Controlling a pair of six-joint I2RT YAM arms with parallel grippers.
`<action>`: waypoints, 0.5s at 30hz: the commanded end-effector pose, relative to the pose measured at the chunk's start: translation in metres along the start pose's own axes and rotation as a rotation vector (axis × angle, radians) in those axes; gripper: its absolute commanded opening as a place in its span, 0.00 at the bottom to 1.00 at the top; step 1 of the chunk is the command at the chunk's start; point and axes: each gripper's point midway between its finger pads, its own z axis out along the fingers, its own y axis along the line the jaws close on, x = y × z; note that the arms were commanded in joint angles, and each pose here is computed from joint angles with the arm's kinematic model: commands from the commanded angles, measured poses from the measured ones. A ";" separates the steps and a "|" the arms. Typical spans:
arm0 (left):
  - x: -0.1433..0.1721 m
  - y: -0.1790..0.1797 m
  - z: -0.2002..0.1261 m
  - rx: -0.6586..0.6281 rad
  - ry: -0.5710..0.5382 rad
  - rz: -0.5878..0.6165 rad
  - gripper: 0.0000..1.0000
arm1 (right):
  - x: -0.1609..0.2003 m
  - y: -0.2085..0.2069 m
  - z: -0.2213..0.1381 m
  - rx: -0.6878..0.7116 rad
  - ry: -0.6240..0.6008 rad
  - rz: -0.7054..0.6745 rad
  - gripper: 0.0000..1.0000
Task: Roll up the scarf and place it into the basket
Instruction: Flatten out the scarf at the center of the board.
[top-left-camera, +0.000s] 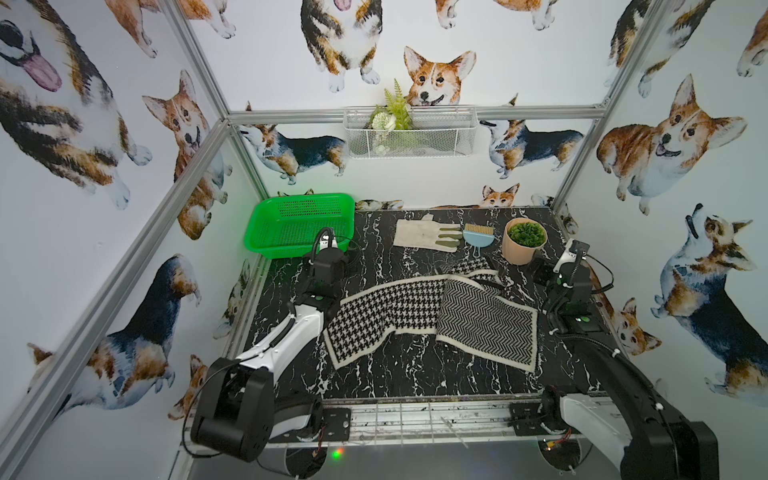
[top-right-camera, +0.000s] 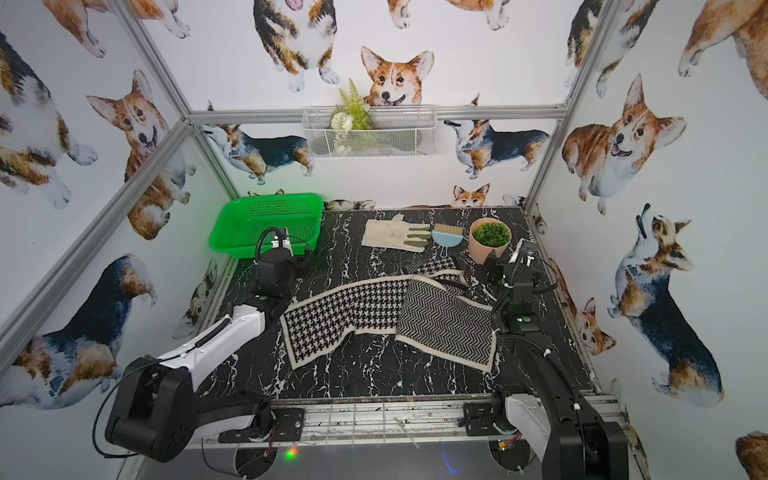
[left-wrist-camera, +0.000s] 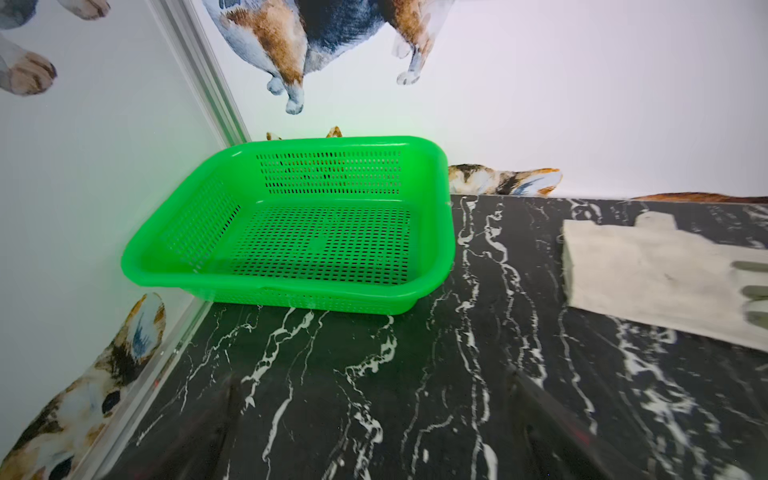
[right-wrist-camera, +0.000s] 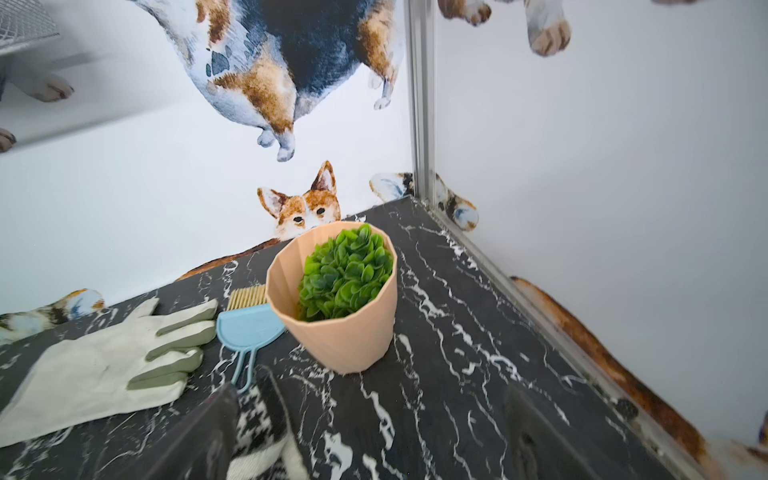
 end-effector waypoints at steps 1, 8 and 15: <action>0.048 0.008 -0.039 -0.060 0.293 -0.113 1.00 | 0.076 -0.028 -0.027 0.104 0.304 0.112 1.00; 0.121 0.033 -0.095 -0.182 0.574 -0.352 1.00 | 0.130 -0.037 -0.062 0.127 0.540 0.204 1.00; 0.194 0.043 -0.117 -0.219 0.755 -0.414 1.00 | 0.169 -0.037 -0.073 0.151 0.705 0.257 1.00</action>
